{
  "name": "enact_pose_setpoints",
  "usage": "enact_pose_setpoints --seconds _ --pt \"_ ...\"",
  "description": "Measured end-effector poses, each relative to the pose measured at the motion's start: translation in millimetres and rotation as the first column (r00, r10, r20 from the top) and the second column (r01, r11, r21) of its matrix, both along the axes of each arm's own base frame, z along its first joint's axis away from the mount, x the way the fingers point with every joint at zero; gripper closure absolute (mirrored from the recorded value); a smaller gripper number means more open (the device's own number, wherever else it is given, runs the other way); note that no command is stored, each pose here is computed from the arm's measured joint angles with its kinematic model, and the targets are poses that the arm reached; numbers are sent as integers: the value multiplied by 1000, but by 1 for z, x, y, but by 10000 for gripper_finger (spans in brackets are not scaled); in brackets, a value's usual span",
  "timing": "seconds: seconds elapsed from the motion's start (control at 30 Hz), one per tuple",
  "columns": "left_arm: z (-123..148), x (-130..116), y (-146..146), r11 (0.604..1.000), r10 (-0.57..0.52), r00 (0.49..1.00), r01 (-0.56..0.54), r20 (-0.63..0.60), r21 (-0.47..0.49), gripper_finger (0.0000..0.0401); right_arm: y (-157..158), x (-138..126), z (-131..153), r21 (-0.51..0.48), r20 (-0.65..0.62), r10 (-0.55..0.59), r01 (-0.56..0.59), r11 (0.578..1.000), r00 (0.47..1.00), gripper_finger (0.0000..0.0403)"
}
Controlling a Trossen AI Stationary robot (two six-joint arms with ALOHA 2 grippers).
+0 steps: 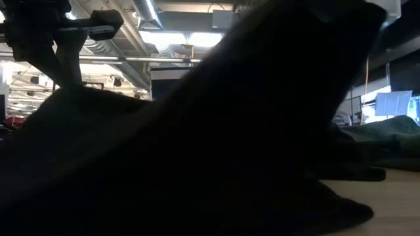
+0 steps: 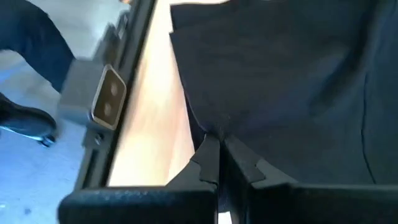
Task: Fold Laundry from Bin
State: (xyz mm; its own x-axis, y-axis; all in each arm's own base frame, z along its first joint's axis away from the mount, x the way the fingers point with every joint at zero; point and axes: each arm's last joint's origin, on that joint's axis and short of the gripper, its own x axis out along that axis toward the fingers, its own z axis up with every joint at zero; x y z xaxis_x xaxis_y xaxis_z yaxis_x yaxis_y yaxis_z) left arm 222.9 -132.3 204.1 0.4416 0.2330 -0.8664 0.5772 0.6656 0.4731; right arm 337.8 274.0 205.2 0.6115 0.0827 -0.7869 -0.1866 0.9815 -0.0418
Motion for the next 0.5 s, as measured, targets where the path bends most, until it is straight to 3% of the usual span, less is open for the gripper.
enact_pose_setpoints --seconds 0.3,0.5 --pt "0 -11 7 999 34 994 -32 -101 25 401 -5 12 4 77 25 40 -42 996 999 399" --pt "0 -11 7 999 37 994 -34 -106 28 401 -7 17 6 118 39 55 -60 991 998 400"
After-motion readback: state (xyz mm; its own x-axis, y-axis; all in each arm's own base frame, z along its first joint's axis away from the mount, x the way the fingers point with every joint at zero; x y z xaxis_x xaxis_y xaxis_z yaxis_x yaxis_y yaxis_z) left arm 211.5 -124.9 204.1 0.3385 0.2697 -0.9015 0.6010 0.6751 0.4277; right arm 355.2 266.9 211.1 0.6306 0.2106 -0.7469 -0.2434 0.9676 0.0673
